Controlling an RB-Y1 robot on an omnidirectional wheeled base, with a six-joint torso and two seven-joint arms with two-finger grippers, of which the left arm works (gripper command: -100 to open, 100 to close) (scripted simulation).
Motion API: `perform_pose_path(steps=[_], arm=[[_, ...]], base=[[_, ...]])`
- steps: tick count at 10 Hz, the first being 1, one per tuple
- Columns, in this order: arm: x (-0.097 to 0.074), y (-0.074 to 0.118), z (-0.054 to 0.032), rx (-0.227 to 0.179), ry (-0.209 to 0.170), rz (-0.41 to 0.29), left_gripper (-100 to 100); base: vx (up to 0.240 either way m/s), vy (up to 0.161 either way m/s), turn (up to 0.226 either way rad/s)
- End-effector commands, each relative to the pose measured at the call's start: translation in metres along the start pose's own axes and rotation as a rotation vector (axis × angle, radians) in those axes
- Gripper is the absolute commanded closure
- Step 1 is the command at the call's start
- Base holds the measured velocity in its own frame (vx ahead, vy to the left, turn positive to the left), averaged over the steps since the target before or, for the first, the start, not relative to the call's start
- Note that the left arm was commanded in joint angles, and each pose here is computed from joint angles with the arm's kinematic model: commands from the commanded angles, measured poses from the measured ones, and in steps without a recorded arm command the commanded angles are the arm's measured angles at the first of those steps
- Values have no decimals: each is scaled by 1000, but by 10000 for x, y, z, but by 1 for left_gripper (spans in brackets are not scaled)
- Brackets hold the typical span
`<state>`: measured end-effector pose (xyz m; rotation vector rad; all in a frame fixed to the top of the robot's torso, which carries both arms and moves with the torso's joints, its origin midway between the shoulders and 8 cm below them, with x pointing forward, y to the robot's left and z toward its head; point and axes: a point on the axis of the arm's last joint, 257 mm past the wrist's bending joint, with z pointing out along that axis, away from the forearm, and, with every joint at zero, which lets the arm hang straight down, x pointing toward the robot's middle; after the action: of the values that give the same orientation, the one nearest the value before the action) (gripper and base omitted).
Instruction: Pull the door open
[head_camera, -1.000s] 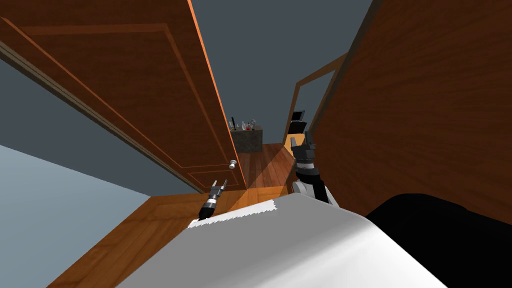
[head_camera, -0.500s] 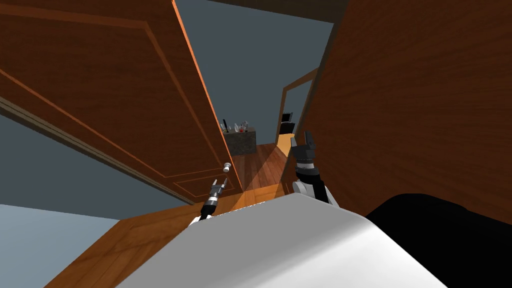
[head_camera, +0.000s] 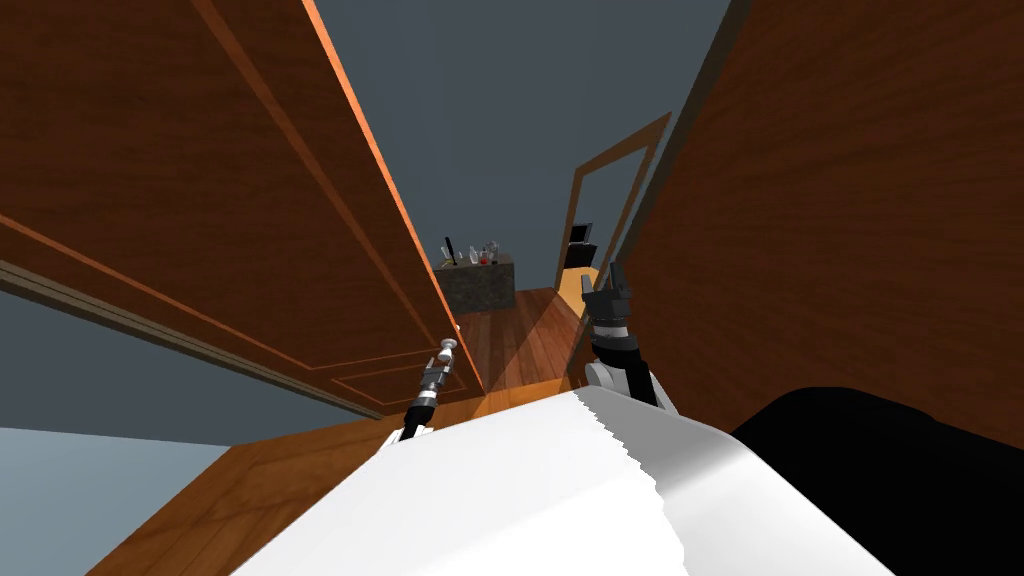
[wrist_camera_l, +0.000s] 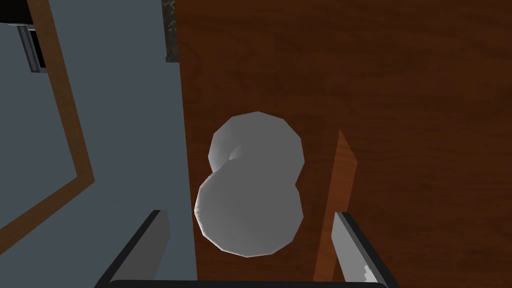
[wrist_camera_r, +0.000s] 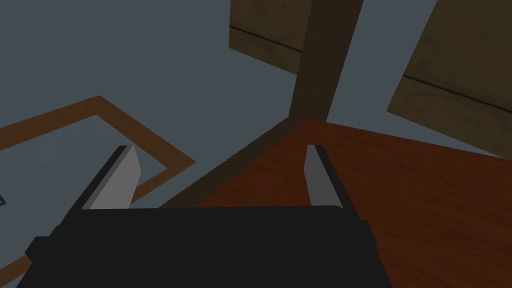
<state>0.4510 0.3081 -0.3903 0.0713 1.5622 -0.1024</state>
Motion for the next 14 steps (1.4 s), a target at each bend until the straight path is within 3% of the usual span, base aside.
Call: perform_pose_path(steps=[1,3,4,9,14], arm=[[9,7,19,-7,2,0,-100],[9,9,23,-9,2,-1,-100],[9,9,23,-9,2,-1,100],[9,9,23,-9,2,-1,100],[27,26,11,-21,3,-134,100]], base=[[184,-54,182],[121,-62,135],[-10,4,-51],[-15,7,-6],[-9,22,-63]])
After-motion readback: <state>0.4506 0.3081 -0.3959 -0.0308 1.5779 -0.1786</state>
